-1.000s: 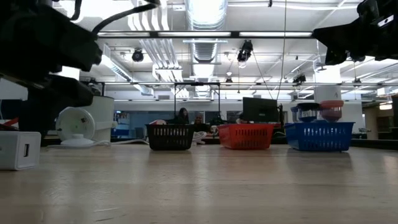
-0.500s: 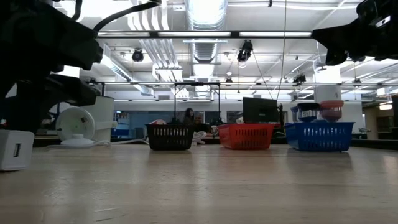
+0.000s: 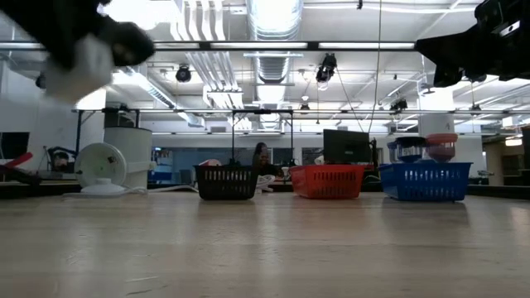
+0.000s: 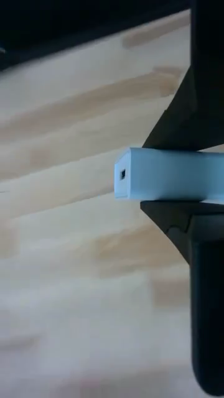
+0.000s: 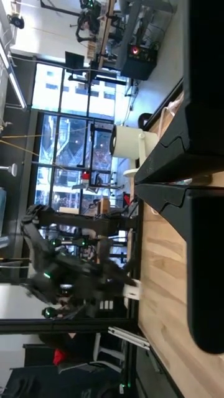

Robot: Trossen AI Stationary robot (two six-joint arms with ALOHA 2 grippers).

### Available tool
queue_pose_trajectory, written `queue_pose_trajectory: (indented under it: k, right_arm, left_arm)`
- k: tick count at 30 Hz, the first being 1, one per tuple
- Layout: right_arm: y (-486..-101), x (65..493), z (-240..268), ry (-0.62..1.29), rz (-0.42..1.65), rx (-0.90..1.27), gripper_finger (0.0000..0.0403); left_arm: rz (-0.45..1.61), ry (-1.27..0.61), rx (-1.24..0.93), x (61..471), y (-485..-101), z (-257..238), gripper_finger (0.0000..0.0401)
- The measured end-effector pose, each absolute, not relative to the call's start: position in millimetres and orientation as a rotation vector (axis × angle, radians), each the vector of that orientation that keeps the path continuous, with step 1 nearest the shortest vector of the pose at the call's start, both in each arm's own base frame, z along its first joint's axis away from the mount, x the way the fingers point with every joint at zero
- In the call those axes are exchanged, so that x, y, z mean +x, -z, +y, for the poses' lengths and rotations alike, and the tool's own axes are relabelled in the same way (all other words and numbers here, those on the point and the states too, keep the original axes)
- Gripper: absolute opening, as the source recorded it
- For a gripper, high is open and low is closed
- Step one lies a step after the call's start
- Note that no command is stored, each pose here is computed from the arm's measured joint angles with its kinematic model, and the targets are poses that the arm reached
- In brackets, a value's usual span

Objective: Pick & Place Office items
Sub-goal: Put the white charger adapter into the black bin

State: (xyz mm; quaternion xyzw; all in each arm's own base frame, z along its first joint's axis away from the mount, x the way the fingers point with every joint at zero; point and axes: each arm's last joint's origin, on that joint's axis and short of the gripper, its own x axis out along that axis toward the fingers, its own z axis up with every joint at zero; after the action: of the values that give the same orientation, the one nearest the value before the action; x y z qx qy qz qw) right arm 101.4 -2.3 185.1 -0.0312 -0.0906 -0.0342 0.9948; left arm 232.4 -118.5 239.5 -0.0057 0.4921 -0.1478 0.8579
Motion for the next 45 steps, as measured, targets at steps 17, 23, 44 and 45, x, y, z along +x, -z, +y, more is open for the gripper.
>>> queue_pose_trajectory:
  k: [17,23,44,45]
  right_arm:
    - [-185.0,101.4,-2.3,0.069,-0.181,-0.074,0.0008]
    - [-185.0,101.4,-2.3,0.069,-0.181,-0.076,0.0008]
    - [-184.9,101.4,-2.3,0.068,-0.180,-0.075,0.0008]
    - [-184.9,101.4,-2.3,0.068,-0.180,-0.075,0.0008]
  left_arm:
    - [0.220,0.141,0.010,137.7,-292.6,-41.3,0.0100]
    - [0.027,-0.007,-0.014,125.0,-267.5,-32.1,0.0100]
    - [-0.050,-0.158,-0.019,105.4,-202.4,-19.8,0.0100]
    - [-0.053,-0.158,-0.018,104.9,-199.6,-19.7,0.0100]
